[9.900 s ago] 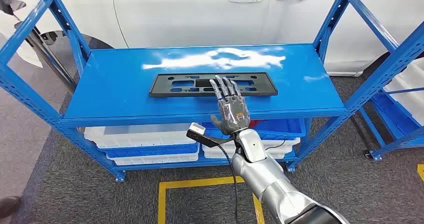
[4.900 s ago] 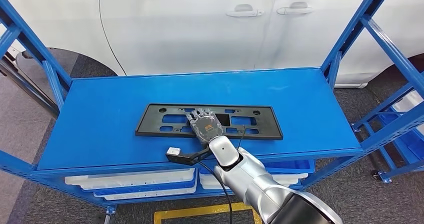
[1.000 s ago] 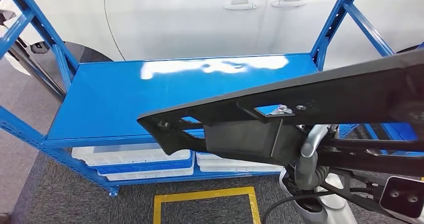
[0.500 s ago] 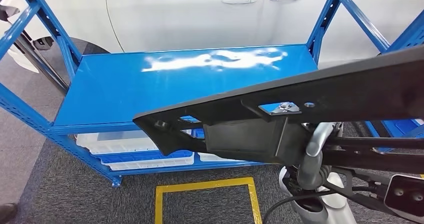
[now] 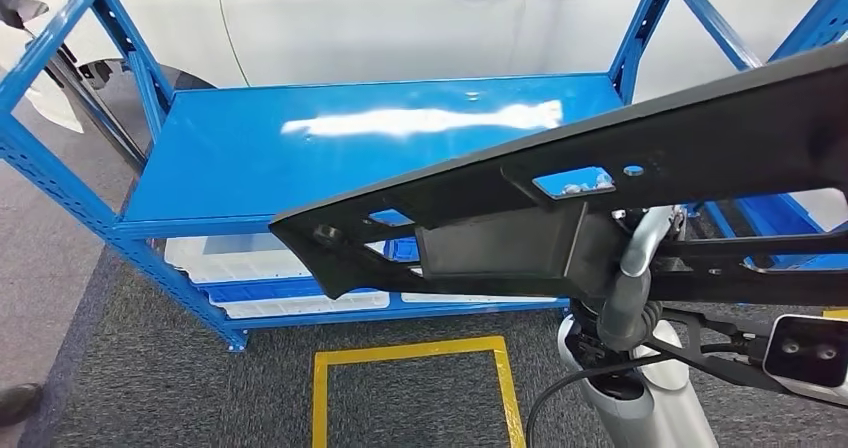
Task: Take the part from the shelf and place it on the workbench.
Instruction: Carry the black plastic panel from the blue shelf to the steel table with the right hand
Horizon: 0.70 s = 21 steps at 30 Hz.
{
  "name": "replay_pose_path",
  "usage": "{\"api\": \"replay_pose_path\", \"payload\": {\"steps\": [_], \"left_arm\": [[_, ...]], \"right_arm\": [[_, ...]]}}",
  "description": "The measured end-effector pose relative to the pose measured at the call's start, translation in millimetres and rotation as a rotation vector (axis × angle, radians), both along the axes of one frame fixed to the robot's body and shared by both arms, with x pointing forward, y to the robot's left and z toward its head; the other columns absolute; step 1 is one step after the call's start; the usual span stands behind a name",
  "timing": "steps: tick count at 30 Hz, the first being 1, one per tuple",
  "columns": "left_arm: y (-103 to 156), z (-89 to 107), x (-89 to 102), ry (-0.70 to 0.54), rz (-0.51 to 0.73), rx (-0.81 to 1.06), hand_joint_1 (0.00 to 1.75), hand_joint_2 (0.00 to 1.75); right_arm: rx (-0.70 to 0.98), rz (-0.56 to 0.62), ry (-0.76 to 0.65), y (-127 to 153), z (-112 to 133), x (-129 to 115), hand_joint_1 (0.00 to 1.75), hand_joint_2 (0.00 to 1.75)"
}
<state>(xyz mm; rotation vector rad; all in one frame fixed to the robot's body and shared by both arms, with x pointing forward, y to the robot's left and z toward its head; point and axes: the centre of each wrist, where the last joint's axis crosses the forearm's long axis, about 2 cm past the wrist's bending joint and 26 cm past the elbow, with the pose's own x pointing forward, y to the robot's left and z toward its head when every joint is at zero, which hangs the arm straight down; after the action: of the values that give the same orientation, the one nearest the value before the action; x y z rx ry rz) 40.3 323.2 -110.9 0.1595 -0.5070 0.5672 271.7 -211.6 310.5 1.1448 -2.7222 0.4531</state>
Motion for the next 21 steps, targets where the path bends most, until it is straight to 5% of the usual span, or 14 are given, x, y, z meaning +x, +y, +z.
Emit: {"api": "replay_pose_path", "payload": {"steps": [21], "left_arm": [[0.5,0.0,-0.7,0.003,-0.011,0.003,0.0,1.75]], "right_arm": [[-0.008,-0.006,0.002,-7.4,-3.2,5.2,1.75,1.75]]}}
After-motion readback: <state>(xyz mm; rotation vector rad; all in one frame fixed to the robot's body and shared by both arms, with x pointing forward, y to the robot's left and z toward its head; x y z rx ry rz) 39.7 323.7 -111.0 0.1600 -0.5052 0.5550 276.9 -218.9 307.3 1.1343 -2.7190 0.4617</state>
